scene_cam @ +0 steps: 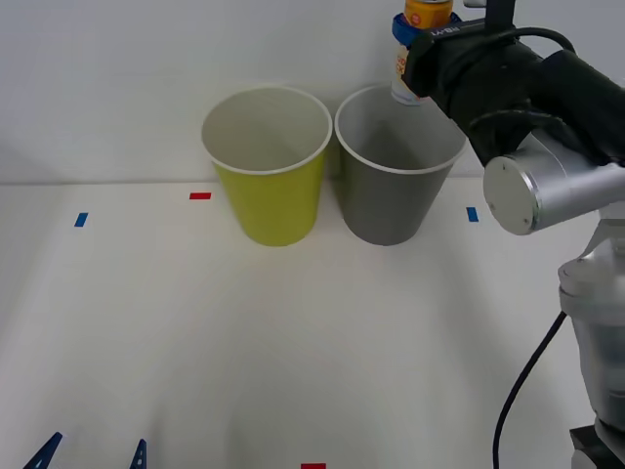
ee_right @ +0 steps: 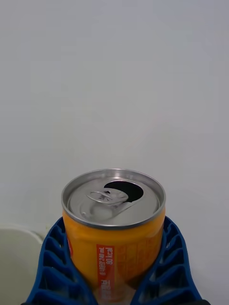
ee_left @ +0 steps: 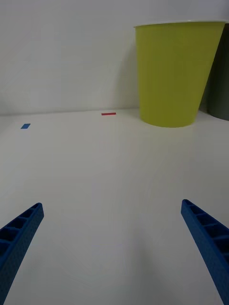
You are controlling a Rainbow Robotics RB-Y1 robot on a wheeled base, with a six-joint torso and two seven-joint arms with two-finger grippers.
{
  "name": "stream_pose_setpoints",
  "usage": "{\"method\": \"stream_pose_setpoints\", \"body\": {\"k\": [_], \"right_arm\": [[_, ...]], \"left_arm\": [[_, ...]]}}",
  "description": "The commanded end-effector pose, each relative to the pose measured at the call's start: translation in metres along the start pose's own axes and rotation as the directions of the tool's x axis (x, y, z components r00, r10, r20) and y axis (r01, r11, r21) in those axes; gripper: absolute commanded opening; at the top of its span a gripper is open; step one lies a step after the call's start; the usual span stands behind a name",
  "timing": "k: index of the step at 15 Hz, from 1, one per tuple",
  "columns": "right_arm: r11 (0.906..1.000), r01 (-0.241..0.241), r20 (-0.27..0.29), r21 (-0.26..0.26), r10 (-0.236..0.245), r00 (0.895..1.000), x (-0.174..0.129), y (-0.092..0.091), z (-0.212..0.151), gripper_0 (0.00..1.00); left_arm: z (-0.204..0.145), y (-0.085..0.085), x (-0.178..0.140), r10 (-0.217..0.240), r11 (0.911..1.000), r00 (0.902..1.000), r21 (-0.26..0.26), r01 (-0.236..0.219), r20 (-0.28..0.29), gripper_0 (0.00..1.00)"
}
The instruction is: Put cans in the gray bin and PET bottles in the light green bin.
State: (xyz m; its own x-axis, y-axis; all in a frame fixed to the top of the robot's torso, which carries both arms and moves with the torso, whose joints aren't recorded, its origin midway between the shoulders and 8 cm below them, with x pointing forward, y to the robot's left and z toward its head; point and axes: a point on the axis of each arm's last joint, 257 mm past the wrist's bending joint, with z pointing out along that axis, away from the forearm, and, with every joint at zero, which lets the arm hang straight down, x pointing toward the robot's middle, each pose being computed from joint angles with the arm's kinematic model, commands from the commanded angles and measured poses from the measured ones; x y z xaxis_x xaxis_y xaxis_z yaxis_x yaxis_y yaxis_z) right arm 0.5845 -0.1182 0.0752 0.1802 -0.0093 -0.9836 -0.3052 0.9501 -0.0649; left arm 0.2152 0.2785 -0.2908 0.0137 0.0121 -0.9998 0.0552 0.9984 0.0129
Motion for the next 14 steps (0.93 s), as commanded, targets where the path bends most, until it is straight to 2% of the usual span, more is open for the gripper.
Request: {"method": "stream_pose_setpoints", "body": {"k": [1,5,9,10,11,12,14], "right_arm": [[0.9994,0.032,0.016,0.014,-0.033,0.999,-0.001,-0.014,0.008,0.04],[0.9989,0.042,0.014,0.021,-0.042,0.999,-0.002,-0.021,0.007,0.04],[0.9993,0.033,0.014,0.020,-0.033,0.999,-0.001,-0.020,0.007,0.04],[0.9992,0.034,0.014,0.020,-0.035,0.999,-0.001,-0.020,0.007,0.33],[0.9994,0.030,0.015,0.019,-0.030,0.999,-0.001,-0.019,0.008,0.55],[0.9997,0.019,0.016,0.015,-0.019,1.000,-0.001,-0.016,0.008,0.69],[1.0000,0.006,0.019,0.006,-0.007,1.000,-0.001,-0.008,0.009,0.72]], "left_arm": [[0.000,0.000,0.000,0.000,1.0000,1.0000,0.000,0.000,0.000,1.00],[0.000,0.000,0.000,0.000,1.0000,1.0000,0.000,0.000,0.000,1.00],[0.000,0.000,0.000,0.000,1.0000,1.0000,0.000,0.000,0.000,1.00],[0.000,0.000,0.000,0.000,1.0000,1.0000,0.000,0.000,0.000,1.00],[0.000,0.000,0.000,0.000,1.0000,1.0000,0.000,0.000,0.000,1.00],[0.000,0.000,0.000,0.000,1.0000,1.0000,0.000,0.000,0.000,1.00],[0.000,0.000,0.000,0.000,1.0000,1.0000,0.000,0.000,0.000,1.00]]}}
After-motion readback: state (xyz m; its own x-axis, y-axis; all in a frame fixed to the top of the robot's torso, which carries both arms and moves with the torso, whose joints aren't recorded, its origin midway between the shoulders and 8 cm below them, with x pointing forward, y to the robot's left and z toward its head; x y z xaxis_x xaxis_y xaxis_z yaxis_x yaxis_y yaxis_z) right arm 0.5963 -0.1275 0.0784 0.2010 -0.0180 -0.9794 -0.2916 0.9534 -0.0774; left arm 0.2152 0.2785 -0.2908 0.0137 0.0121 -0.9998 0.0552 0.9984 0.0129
